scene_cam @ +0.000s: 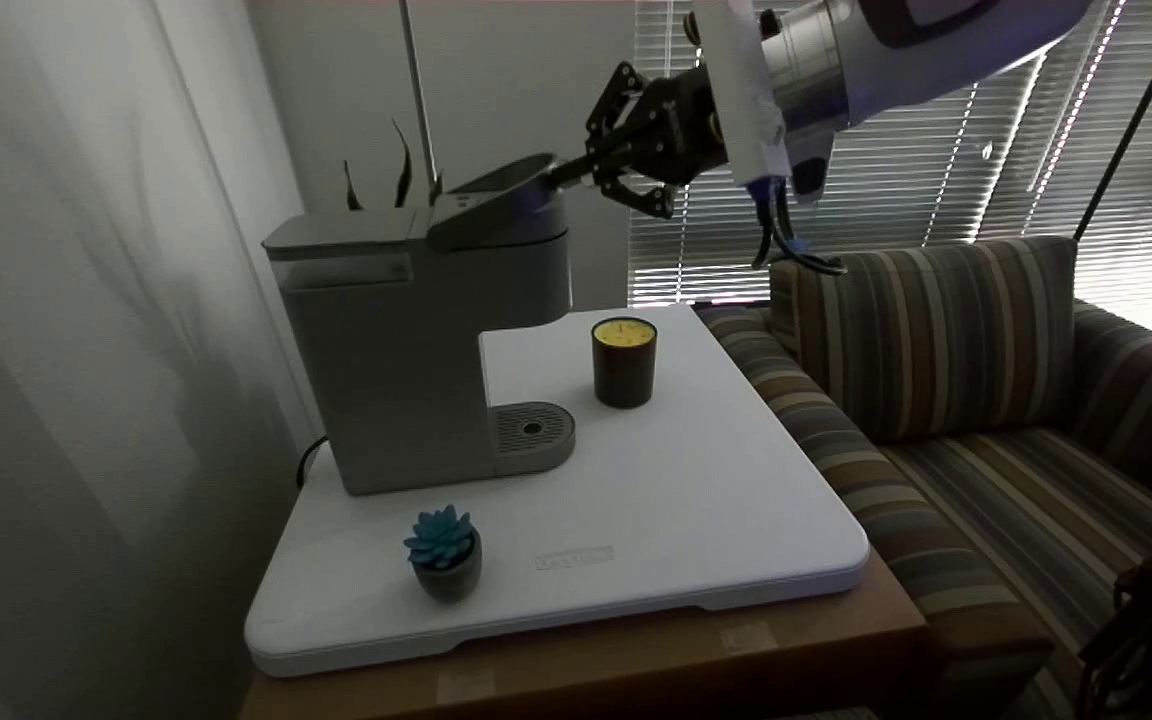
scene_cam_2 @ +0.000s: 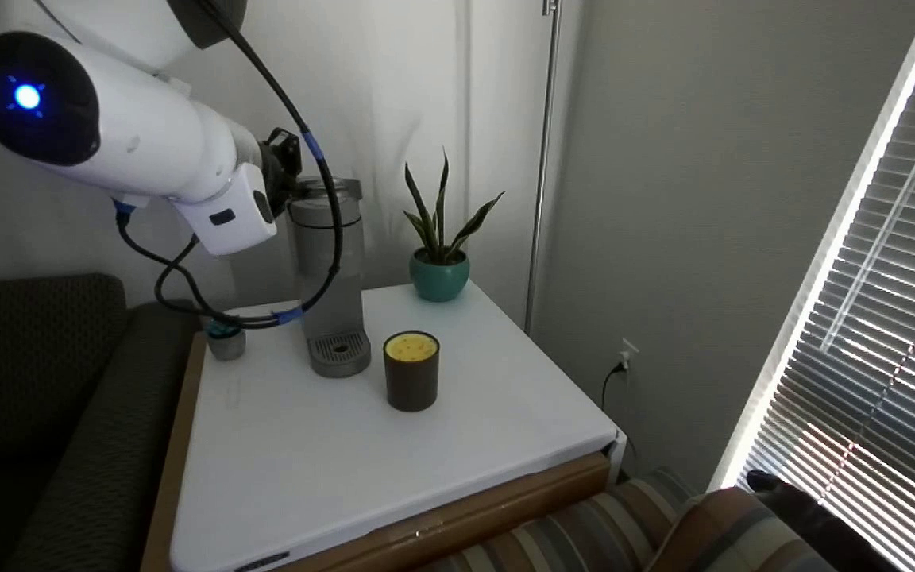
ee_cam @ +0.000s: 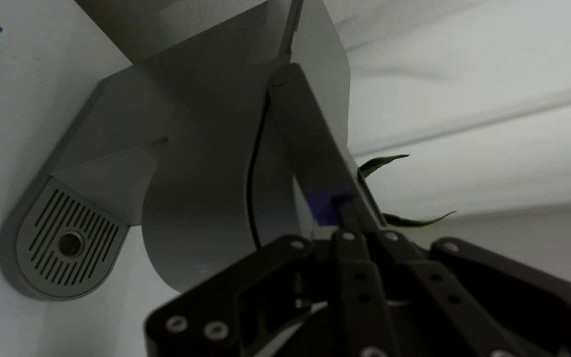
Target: Close top lid of the coffee maker
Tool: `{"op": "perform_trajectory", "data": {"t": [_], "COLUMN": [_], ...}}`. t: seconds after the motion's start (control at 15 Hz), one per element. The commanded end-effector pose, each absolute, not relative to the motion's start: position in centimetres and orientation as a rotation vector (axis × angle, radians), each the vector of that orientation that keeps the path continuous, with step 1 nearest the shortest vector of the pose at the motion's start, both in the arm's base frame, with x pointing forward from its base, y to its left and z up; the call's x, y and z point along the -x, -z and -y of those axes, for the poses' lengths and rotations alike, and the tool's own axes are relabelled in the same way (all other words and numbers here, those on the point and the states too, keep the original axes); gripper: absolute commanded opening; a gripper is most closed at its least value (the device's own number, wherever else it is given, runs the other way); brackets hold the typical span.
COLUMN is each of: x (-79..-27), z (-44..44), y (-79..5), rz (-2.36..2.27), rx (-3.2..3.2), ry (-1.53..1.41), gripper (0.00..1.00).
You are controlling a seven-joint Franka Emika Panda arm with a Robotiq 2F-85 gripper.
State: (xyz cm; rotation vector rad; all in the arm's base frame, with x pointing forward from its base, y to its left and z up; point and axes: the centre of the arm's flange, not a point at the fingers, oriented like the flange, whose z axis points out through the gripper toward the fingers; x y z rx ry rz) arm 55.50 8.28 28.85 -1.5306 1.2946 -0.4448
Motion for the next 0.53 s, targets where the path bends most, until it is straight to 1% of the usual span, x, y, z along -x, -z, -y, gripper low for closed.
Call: {"op": "perform_trajectory", "data": {"t": [0.0, 0.27, 0.47], "x": [-54.0, -53.5, -53.6], "z": [-7.2, -7.0, -7.3], "y": [-26.5, -25.4, -26.2], "rz": [-1.369, -1.395, -1.378], "rx": [1.501, 1.495, 1.562], "ry": [0.448, 0.426, 0.371], "gripper": [0.00, 0.00, 0.00]}}
